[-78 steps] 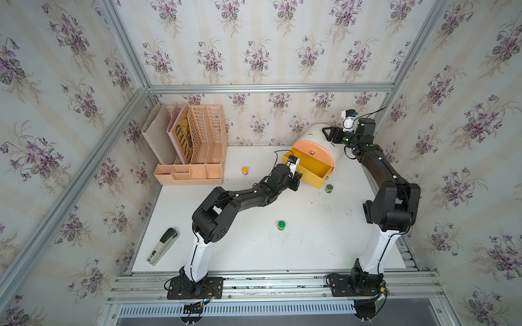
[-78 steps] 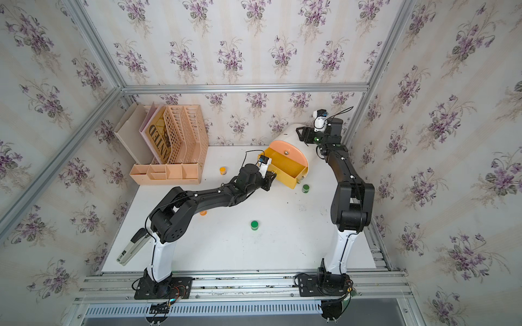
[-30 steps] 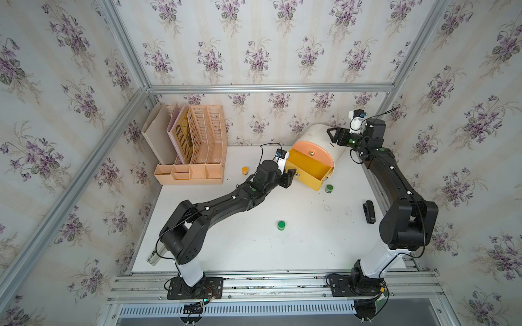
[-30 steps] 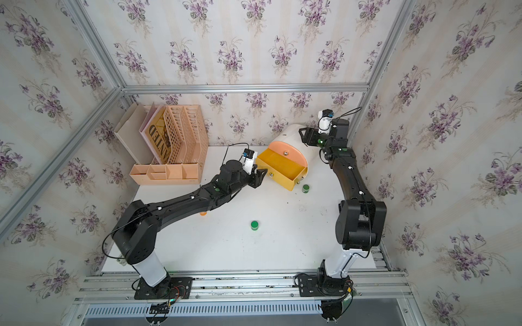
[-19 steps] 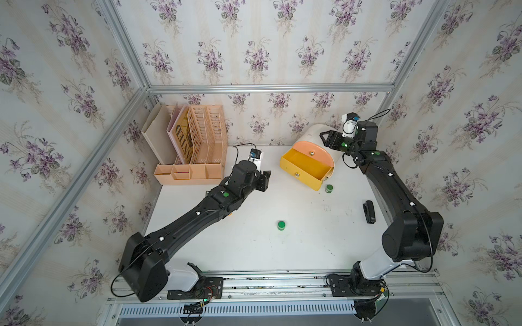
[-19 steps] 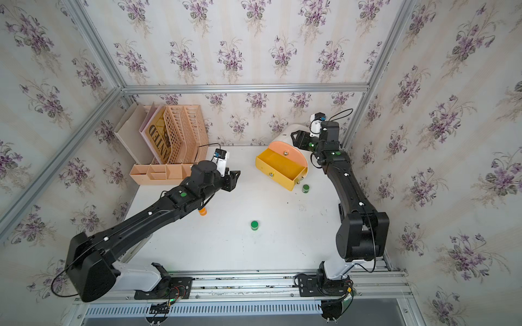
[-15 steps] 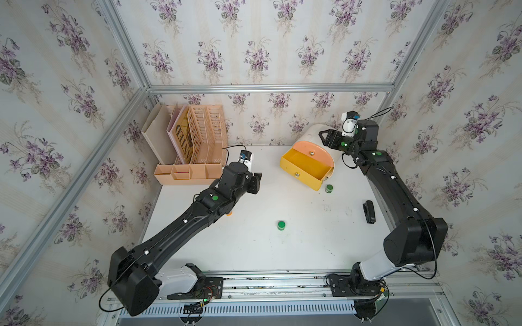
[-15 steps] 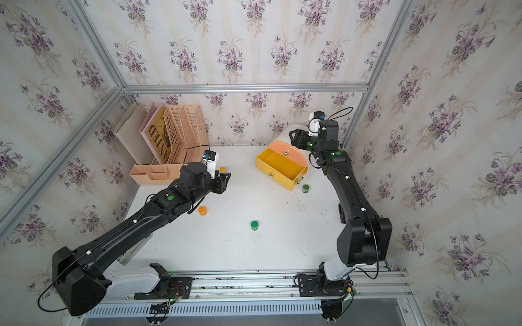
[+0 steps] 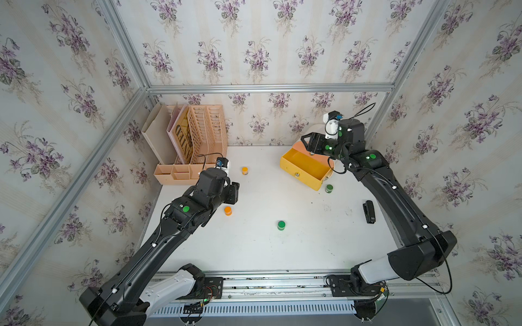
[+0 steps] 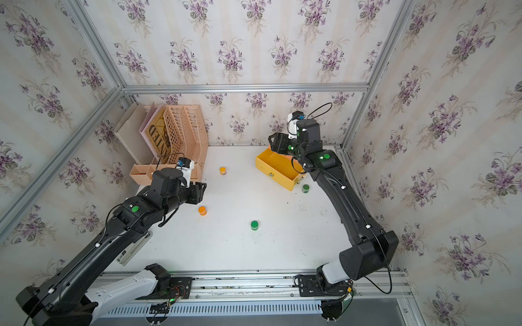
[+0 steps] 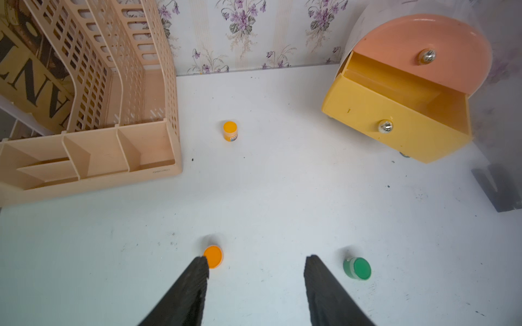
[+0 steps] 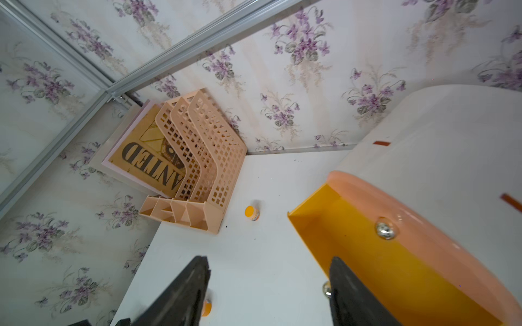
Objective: Put the paint cans in the drawer according to color
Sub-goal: Pick up the paint can at the center of the board.
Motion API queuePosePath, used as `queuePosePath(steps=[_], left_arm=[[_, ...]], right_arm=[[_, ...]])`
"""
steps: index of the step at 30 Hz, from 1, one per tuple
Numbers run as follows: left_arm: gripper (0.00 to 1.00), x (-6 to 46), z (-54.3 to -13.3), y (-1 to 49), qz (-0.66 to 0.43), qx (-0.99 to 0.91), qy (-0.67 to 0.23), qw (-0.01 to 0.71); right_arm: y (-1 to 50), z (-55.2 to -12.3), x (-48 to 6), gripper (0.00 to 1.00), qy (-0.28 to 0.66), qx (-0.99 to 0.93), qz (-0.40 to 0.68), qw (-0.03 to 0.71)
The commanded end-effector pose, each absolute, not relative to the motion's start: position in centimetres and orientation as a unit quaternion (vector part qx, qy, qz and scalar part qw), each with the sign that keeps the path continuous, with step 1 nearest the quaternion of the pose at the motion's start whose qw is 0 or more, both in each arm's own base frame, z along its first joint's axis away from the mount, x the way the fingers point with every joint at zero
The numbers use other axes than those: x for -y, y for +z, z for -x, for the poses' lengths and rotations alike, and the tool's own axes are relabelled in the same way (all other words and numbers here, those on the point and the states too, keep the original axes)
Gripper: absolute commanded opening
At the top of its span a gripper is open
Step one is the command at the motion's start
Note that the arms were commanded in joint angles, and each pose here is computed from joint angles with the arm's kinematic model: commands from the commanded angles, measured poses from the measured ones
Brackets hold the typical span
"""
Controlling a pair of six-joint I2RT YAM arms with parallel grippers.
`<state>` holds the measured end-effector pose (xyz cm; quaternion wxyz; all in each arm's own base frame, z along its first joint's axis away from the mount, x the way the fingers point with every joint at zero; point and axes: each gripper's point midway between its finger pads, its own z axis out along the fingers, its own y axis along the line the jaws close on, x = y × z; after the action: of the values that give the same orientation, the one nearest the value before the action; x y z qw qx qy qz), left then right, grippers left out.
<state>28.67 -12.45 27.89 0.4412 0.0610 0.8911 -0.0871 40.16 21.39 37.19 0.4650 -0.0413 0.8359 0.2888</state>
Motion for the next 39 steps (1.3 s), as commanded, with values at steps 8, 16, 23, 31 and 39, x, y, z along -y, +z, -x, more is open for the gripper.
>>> queuePosePath(steps=[8,16,23,31,39], left_arm=[[0.66,7.0,-25.2,27.1,-0.01,-0.908,-0.044,0.416],[0.67,3.6,-23.2,28.0,0.01,-0.903,0.004,0.429],[0.67,2.5,-22.2,28.6,0.016,-0.897,0.013,0.441],[0.68,2.5,-21.9,28.4,0.013,-0.897,0.009,0.442],[0.68,2.4,-21.9,28.2,0.011,-0.897,0.013,0.442]], right_arm=[[29.6,-33.9,-32.7,0.69,0.285,-0.873,0.107,0.38],[22.6,-30.4,-41.9,0.69,0.29,-0.889,0.173,0.309],[16.9,-28.8,-46.7,0.69,0.277,-0.903,0.198,0.263],[12.0,-29.0,-48.8,0.69,0.234,-0.92,0.207,0.237],[10.0,-29.0,-49.5,0.69,0.213,-0.928,0.206,0.228]])
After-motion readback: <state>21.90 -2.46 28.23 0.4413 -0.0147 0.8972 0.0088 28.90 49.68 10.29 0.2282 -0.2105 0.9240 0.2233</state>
